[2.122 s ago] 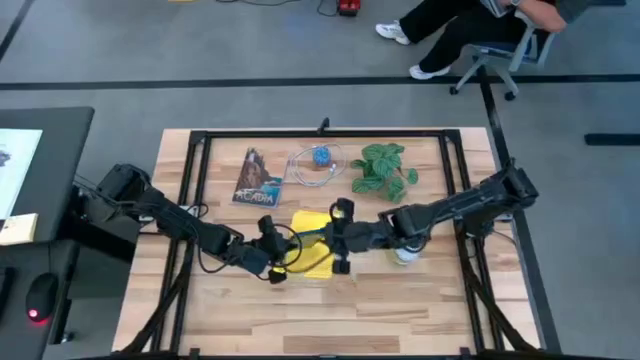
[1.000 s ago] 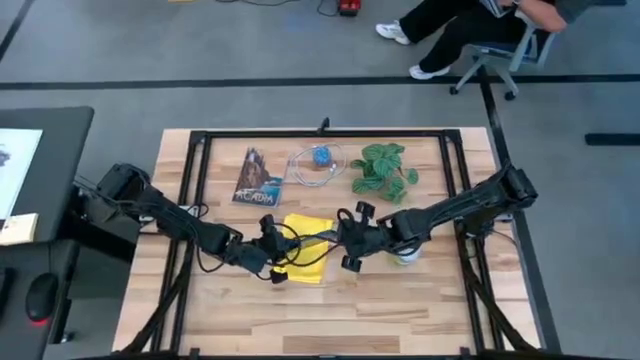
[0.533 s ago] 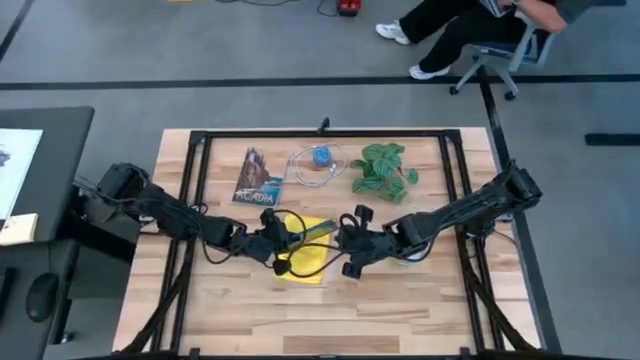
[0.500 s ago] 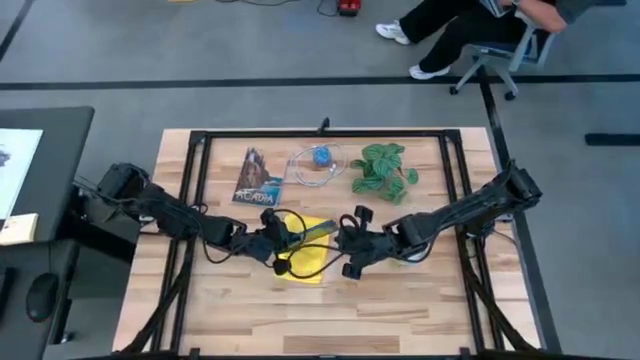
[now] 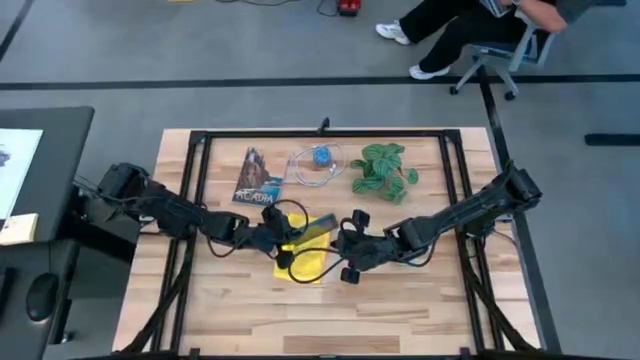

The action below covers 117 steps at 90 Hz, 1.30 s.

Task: Clean tablet
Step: Wipe the front of the tablet using microfiber towel

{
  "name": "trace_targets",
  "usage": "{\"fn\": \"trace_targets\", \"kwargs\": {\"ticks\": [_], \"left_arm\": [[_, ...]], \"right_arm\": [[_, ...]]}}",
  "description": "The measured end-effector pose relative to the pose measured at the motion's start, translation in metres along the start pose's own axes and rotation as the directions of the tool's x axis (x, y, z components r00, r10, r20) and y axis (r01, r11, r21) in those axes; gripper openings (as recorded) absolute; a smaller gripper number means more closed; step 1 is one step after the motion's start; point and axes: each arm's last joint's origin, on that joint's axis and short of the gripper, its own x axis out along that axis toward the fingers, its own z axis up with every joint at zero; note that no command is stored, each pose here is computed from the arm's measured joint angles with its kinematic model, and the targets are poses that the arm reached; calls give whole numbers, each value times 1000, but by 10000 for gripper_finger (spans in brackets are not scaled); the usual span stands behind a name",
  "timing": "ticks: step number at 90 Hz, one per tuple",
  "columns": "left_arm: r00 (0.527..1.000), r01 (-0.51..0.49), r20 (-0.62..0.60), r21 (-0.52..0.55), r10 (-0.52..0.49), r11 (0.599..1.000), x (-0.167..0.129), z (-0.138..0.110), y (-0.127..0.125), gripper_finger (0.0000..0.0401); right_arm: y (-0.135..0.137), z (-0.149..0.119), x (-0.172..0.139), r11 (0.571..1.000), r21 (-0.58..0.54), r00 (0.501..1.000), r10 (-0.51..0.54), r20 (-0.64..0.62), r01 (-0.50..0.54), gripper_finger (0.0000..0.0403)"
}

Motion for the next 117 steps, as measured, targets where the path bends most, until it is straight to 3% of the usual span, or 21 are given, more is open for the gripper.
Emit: {"fn": "trace_targets", "kwargs": {"ticks": [26,36,45,58,93,117], "left_arm": [[1000,2,13,56,-3,998,-4,11,-9,9],[999,-48,27,122,45,991,-13,28,-21,9],[995,-81,-44,155,89,985,-21,36,-25,9],[984,-127,-112,87,136,988,-31,45,-29,9],[958,-173,-212,98,190,980,-10,14,-27,9],[959,-187,-158,270,235,945,-21,23,-45,9]], "right_arm": [[6,-1,-3,1000,-9,1000,21,13,-21,0],[8,-1,-4,1000,-13,1000,25,13,-25,0],[10,-2,-5,999,-17,999,31,14,-30,0],[10,-2,-5,999,-17,999,30,14,-30,0],[10,-2,-5,999,-20,999,29,12,-29,0],[10,-2,-5,999,-20,1000,29,12,-29,0]]}}
